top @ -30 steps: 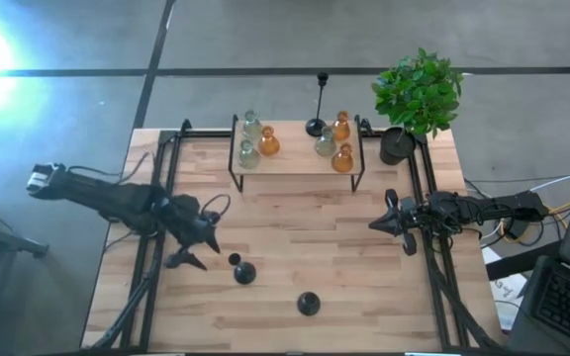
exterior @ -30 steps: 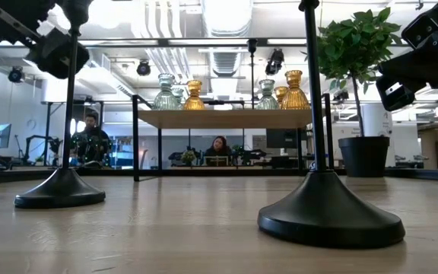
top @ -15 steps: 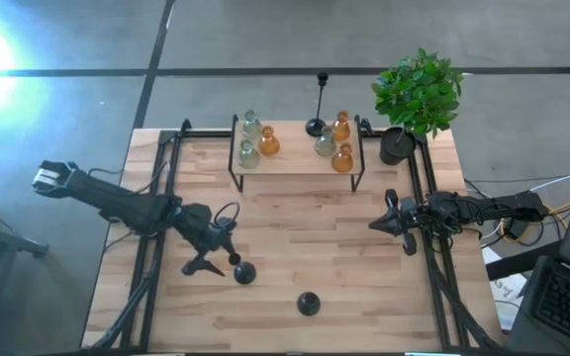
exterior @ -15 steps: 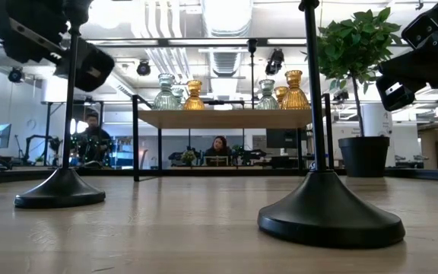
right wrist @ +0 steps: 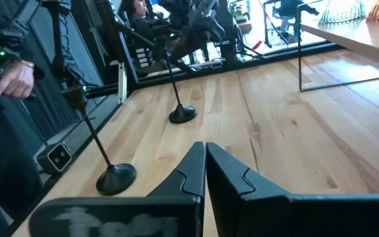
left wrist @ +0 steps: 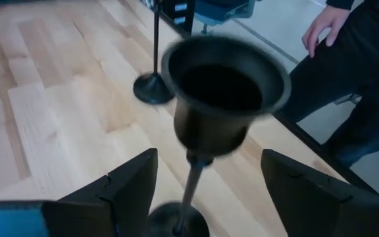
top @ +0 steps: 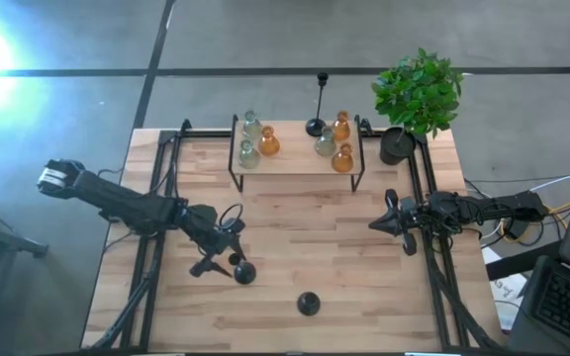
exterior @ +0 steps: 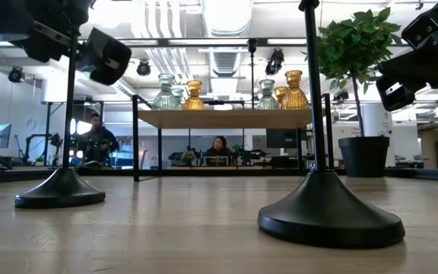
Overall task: Pick & Place candle stick holders
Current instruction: Put the left black candle holder on the shelf
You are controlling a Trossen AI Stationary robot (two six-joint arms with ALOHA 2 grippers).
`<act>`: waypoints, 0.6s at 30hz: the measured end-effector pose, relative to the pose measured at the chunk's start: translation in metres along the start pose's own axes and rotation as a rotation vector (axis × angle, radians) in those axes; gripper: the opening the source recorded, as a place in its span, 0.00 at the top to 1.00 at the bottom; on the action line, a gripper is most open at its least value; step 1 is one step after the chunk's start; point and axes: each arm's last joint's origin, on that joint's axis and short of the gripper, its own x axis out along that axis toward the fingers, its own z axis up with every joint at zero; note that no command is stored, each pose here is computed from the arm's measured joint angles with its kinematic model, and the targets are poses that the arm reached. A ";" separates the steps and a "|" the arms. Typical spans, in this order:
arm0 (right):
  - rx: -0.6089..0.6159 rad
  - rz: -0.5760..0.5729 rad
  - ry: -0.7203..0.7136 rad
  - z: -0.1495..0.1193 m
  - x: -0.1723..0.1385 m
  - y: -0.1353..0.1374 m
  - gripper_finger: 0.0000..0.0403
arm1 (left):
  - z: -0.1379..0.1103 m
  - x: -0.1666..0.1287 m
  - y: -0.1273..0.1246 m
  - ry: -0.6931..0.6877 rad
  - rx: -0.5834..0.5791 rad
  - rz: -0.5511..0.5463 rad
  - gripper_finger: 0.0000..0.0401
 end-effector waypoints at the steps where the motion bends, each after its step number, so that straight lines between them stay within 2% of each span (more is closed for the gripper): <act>1: 0.000 0.000 0.000 0.000 0.000 0.000 0.98 | 0.001 0.000 0.000 -0.006 0.007 0.001 0.33; 9: 0.000 0.000 0.000 0.000 0.000 0.000 0.98 | 0.001 0.002 0.001 -0.012 0.014 0.003 0.51; 18: 0.000 0.000 0.000 0.000 0.000 0.000 0.98 | 0.002 0.003 0.003 -0.019 0.012 0.061 0.72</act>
